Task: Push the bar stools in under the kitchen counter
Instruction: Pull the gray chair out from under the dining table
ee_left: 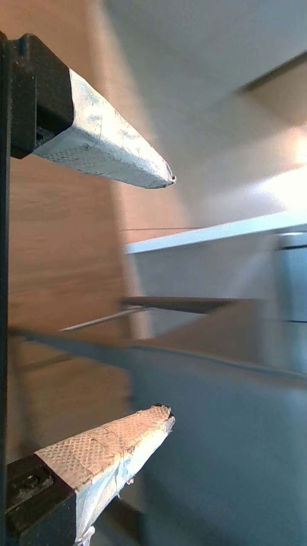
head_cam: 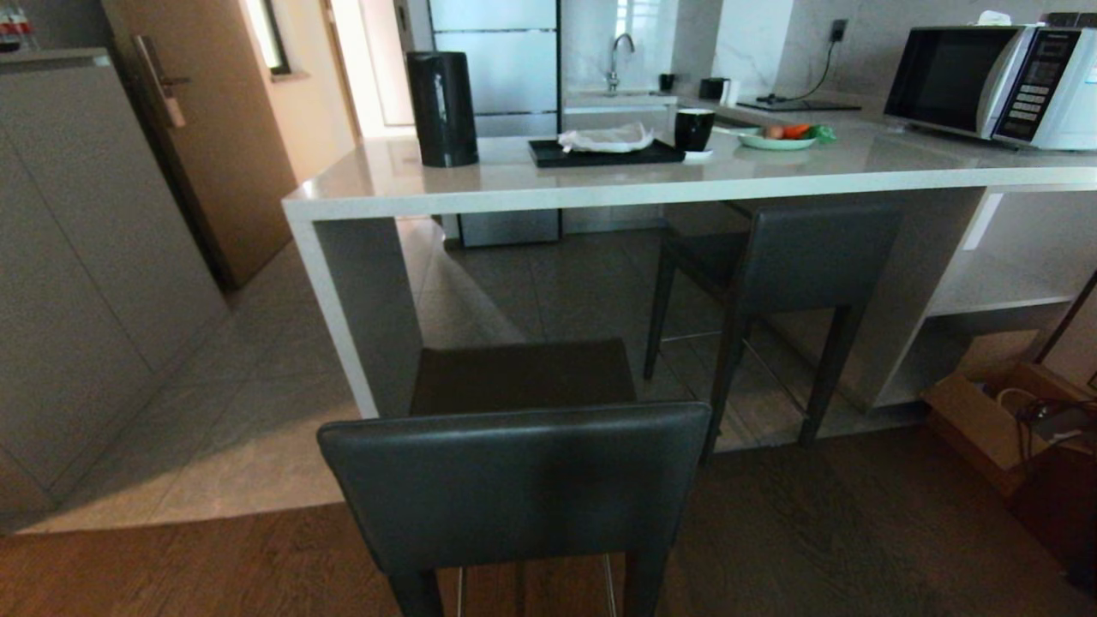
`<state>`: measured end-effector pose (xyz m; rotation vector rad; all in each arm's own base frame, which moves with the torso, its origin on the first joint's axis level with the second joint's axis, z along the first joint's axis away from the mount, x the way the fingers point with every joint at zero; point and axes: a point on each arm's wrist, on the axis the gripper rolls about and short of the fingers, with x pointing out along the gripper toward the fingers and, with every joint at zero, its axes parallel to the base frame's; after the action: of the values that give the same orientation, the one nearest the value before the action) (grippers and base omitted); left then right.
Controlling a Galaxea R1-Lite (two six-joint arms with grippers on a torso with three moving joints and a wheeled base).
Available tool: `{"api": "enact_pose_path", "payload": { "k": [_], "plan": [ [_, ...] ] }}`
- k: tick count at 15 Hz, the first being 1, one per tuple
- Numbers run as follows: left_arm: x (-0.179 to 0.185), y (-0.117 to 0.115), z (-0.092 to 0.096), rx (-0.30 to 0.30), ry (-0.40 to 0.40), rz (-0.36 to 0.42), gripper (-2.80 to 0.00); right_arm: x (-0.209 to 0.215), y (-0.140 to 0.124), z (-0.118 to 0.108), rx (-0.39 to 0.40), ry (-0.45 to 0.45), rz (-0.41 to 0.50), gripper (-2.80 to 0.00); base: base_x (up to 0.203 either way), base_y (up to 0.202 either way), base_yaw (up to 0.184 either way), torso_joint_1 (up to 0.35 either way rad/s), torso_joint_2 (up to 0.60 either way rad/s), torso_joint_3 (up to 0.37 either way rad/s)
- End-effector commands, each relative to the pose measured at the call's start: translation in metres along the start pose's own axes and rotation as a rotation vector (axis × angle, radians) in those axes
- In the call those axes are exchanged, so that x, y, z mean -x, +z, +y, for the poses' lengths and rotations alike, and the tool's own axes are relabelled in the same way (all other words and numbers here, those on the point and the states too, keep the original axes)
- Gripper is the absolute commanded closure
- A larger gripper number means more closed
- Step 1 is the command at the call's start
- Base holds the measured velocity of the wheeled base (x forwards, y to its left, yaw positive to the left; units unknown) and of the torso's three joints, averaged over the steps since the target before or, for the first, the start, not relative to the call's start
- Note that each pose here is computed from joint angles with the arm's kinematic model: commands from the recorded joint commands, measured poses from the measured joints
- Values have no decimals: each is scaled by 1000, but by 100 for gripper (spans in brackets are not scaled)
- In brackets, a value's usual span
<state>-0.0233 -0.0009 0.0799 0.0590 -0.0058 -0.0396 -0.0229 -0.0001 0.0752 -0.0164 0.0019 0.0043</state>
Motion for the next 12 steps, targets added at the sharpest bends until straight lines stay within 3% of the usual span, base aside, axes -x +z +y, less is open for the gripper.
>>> {"api": "enact_pose_path", "payload": {
  "k": [1,4,12],
  "plan": [
    [-1,-5,0,-24,17,27,-280,0,0,0,0,0,1,-280,0,0,0,0,0,0],
    [-1,-5,0,-72,7,18,-280,0,0,0,0,2,1,-280,0,0,0,0,0,0],
    [-1,-5,0,-46,11,16,-280,0,0,0,-1,0,1,-280,0,0,0,0,0,0]
  ]
}}
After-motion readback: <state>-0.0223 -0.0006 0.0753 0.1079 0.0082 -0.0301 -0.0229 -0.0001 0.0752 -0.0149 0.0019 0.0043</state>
